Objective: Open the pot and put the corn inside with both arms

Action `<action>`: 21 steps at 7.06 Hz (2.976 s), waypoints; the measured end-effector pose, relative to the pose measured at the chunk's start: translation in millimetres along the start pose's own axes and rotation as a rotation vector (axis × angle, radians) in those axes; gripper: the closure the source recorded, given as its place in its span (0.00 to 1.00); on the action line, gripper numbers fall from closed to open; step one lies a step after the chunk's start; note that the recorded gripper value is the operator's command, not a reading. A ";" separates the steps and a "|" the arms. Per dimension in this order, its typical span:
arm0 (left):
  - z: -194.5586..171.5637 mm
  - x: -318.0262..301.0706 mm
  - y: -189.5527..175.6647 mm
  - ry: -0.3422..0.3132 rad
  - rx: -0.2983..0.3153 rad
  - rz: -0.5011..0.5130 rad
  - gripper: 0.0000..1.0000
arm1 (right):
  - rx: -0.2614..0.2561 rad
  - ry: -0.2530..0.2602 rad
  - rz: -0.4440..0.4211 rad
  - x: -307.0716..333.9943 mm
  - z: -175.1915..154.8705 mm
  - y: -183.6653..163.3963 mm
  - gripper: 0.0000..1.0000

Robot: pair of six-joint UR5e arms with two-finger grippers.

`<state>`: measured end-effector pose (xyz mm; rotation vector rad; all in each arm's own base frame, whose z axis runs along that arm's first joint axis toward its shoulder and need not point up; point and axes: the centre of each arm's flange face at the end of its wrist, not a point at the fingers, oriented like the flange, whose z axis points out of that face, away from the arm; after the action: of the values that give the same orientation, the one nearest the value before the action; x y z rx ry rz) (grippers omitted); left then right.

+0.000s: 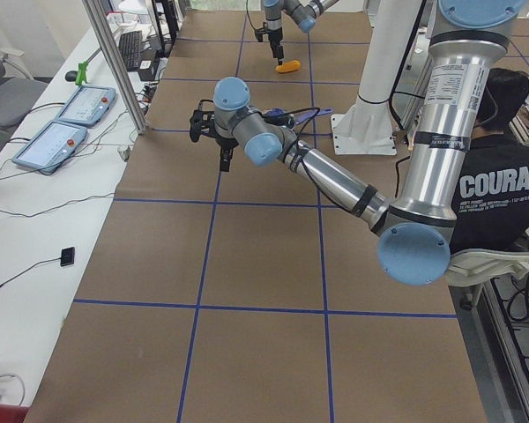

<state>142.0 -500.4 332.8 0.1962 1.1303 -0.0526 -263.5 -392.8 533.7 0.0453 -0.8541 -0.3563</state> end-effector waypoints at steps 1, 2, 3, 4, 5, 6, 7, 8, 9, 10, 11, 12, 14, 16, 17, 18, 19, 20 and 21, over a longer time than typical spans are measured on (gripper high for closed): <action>5.1 13.8 -0.8 0.004 0.002 -0.018 0.01 | -0.004 0.004 -0.016 1.4 7.4 10.6 0.02; 13.5 31.2 -2.2 0.001 0.012 -0.043 0.01 | -0.008 0.009 -0.028 1.3 13.4 18.1 0.05; 25.1 55.6 -3.6 -0.004 0.014 -0.070 0.01 | -0.014 0.015 -0.038 -0.2 18.8 23.4 0.06; 33.7 82.3 -5.0 -0.013 0.009 -0.091 0.01 | -0.019 0.018 -0.048 -1.6 23.1 27.8 0.09; 40.3 104.1 -4.1 -0.026 0.005 -0.101 0.01 | -0.020 0.018 -0.059 -3.1 26.7 32.2 0.18; 45.4 117.1 -2.3 -0.038 0.006 -0.106 0.01 | -0.022 0.016 -0.064 -4.4 29.2 35.2 0.37; 47.7 123.3 -1.4 -0.042 0.008 -0.110 0.01 | -0.024 0.015 -0.064 -5.1 30.6 36.8 0.63; 49.3 126.2 -0.7 -0.043 0.007 -0.111 0.01 | -0.025 0.015 -0.064 -5.7 31.4 37.5 0.86; 51.1 128.2 0.5 -0.043 0.004 -0.110 0.01 | -0.026 0.015 -0.063 -5.9 31.6 37.7 1.00; 52.5 129.7 1.3 -0.042 0.001 -0.108 0.01 | -0.026 0.015 -0.063 -6.0 31.7 37.8 1.00; 54.0 132.3 2.4 -0.040 -0.002 -0.104 0.01 | -0.024 0.012 -0.065 -7.4 31.0 36.8 1.00; 57.1 138.4 4.3 -0.037 -0.005 -0.107 0.01 | -0.021 -0.001 -0.065 -10.4 26.7 33.4 1.00; 83.6 176.9 20.4 -0.054 -0.012 -0.123 0.01 | -0.012 -0.050 -0.026 -6.3 2.6 11.7 1.00; 111.4 229.1 42.1 -0.107 -0.021 -0.116 0.01 | 0.018 -0.058 0.007 -10.6 -32.3 -40.8 1.00; 121.6 244.4 52.5 -0.120 -0.027 -0.105 0.01 | 0.026 -0.047 0.019 -18.1 -49.4 -68.2 1.00; 135.1 258.8 64.5 -0.129 -0.031 -0.090 0.01 | 0.033 -0.036 0.024 -28.0 -65.5 -91.8 1.00; 150.2 275.1 75.4 -0.134 -0.036 -0.077 0.01 | 0.041 -0.028 0.031 -37.0 -81.5 -110.8 1.00; 163.9 290.3 82.1 -0.136 -0.047 -0.074 0.01 | 0.047 -0.020 0.039 -40.8 -93.5 -123.3 1.00; 178.8 306.1 87.3 -0.141 -0.055 -0.074 0.01 | 0.053 -0.010 0.037 -34.6 -101.5 -130.8 1.00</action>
<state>444.8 -429.7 141.4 0.0996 0.9970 -0.0998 -246.6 -514.8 417.9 0.0772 -0.8733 -0.2995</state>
